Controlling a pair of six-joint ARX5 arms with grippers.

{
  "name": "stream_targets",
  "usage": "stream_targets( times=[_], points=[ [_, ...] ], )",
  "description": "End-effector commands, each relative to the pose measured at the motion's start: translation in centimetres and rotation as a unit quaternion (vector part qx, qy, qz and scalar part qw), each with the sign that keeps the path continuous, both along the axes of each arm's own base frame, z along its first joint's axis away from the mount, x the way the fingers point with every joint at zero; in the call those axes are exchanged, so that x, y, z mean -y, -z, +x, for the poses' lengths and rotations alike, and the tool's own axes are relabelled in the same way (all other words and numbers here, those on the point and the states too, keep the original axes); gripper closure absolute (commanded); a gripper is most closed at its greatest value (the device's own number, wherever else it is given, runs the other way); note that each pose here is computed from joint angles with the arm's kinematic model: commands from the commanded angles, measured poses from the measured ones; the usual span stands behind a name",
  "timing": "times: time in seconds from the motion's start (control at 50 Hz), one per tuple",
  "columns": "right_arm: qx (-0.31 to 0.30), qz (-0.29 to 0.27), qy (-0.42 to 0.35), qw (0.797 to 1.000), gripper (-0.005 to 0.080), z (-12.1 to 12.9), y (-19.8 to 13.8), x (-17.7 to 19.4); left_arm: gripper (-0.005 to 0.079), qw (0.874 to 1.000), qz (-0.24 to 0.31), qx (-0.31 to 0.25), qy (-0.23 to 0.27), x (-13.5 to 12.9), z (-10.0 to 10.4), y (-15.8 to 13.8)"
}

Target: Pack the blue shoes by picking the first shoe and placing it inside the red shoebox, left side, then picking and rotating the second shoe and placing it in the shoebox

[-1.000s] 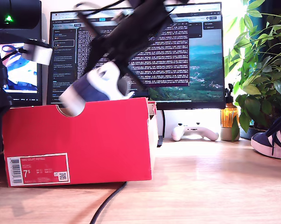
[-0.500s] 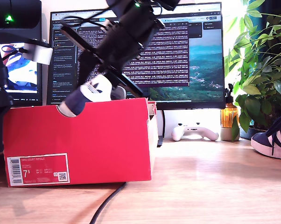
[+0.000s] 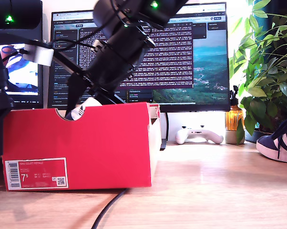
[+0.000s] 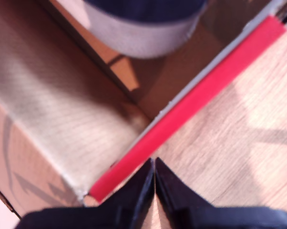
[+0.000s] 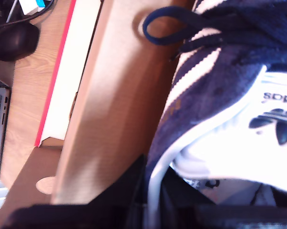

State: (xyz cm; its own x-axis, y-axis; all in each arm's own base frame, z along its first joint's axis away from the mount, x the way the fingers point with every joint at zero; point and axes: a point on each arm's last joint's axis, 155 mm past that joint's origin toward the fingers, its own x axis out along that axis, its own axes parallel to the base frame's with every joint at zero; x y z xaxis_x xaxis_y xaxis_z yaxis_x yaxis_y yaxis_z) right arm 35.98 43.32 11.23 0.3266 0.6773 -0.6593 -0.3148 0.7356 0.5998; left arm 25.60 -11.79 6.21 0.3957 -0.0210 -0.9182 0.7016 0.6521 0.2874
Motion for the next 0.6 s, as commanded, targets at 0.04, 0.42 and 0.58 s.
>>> stream_targets(
  times=[0.04,0.42,0.58],
  points=[
    [0.033,0.026,0.003,0.999,0.0765,0.93,-2.86,-0.96,0.0761,1.000,0.000,-0.003,0.000,0.17,-0.03,0.22],
    [0.024,0.036,-0.012,0.999,0.0501,0.36,-3.06,-1.41,0.0761,1.000,0.000,-0.003,0.000,0.17,-0.03,0.22],
    [0.023,0.041,-0.016,0.999,0.0501,0.32,-3.25,-1.48,0.0760,1.000,0.000,-0.003,0.000,0.18,-0.03,0.22]
  ],
)
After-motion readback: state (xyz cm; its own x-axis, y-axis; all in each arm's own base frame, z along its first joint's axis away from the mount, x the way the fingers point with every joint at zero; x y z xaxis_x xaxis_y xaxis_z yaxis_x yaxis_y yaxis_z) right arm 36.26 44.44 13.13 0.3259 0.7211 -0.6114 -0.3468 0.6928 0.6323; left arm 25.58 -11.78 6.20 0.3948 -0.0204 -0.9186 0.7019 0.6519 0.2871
